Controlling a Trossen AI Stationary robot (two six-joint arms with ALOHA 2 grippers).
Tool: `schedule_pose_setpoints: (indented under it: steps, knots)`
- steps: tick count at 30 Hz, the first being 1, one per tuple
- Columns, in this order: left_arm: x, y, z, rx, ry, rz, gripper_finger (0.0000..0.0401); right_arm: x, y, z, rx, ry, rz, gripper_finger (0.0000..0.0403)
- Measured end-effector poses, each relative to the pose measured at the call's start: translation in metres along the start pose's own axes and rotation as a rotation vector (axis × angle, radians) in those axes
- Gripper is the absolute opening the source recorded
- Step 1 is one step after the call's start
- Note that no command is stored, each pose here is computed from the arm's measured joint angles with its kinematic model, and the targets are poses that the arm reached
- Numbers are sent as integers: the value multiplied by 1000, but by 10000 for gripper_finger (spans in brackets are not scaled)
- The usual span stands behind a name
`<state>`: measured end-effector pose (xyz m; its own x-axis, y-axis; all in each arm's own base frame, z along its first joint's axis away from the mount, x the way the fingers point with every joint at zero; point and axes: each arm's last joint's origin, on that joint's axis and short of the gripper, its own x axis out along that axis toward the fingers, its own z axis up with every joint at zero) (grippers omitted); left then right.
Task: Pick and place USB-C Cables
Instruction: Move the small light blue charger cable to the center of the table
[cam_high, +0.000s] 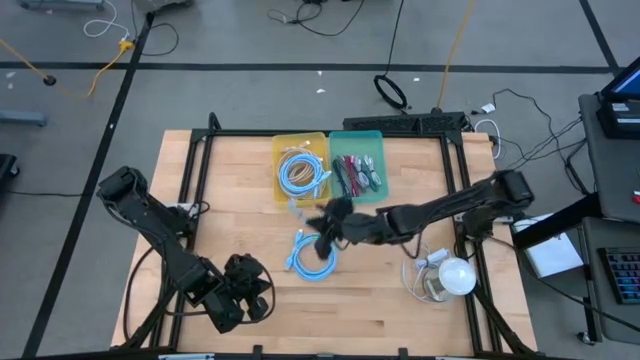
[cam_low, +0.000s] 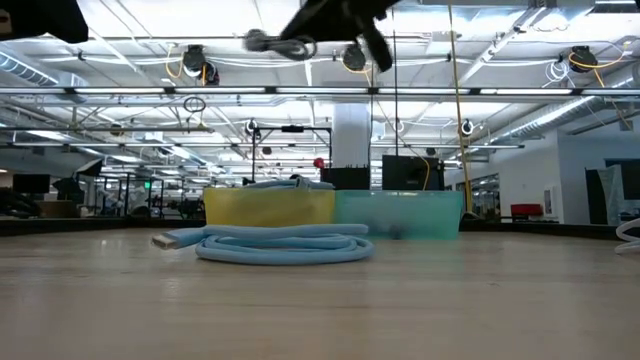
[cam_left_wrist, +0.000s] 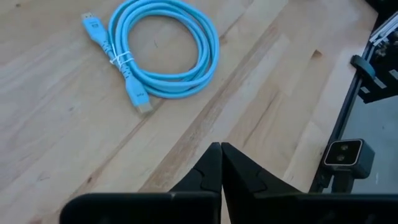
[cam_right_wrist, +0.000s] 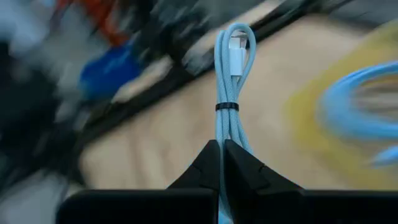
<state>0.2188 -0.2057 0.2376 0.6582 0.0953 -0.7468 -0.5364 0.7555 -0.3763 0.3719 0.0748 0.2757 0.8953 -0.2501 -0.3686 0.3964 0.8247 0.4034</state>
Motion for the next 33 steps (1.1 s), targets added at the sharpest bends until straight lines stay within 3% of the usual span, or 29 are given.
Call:
schedule_pose_setpoints:
  steps: [4, 9, 12, 18, 23, 33]
  knots:
    - [0, 0, 0, 0, -6, 0, 10, -26, -22, 15, 110, -85, -303, 0]
    - [-1, -1, -1, 8, -5, -8, 3, -48, -59, 7, 188, 87, -581, 0]
    - [-2, -1, -2, 12, -9, -10, 10, -59, -53, -8, 175, 186, -595, 0]
    - [-2, -1, -3, 25, -24, -6, 3, -65, -38, -42, 260, 208, -575, 0]
    - [-2, -1, -2, 37, -27, -2, 10, -57, -48, -80, 268, 305, -625, 0]
    - [-2, -1, -3, 35, -14, -5, 9, -31, -58, -138, 270, 417, -595, 0]
